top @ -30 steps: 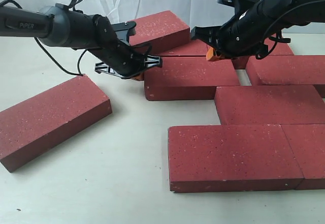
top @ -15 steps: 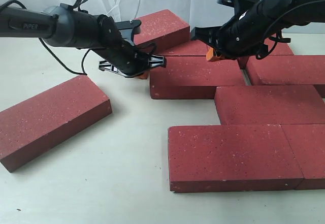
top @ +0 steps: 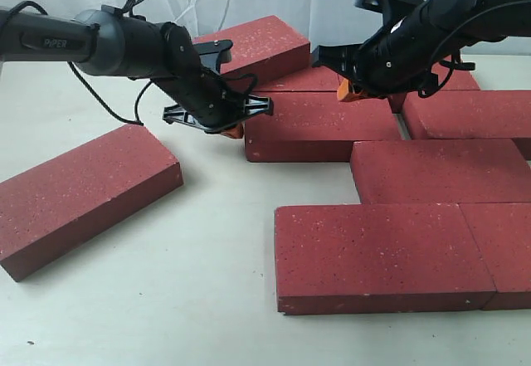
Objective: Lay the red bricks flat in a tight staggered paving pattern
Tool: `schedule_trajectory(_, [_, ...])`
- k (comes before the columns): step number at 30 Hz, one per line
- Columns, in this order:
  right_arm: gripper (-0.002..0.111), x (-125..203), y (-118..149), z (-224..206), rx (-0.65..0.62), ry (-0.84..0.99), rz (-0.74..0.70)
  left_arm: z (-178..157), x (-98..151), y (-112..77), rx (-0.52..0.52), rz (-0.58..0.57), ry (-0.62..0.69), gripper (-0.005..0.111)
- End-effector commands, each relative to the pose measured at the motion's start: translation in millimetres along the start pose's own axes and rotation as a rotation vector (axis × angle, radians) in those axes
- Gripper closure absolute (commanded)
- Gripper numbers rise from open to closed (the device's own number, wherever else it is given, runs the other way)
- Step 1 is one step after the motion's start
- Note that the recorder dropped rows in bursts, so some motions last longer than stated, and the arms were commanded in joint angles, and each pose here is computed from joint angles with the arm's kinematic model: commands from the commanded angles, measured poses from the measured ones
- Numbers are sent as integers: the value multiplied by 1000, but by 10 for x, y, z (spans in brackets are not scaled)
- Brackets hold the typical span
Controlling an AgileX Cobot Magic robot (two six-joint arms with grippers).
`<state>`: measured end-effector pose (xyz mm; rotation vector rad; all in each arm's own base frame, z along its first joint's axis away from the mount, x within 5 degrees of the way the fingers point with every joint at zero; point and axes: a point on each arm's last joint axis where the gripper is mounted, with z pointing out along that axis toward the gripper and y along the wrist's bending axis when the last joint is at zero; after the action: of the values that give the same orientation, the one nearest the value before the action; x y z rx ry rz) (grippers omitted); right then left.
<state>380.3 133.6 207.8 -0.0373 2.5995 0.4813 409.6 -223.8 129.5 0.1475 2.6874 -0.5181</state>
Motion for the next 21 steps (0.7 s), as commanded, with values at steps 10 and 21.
schedule_trajectory(10, [109, -27, -6, -43, 3, -16, -7, 148, -1, -272, 58, 4, -15, 107])
schedule_trajectory(21, [109, -27, -6, -43, 3, -16, -7, 128, -19, -370, 84, -4, -24, 107])
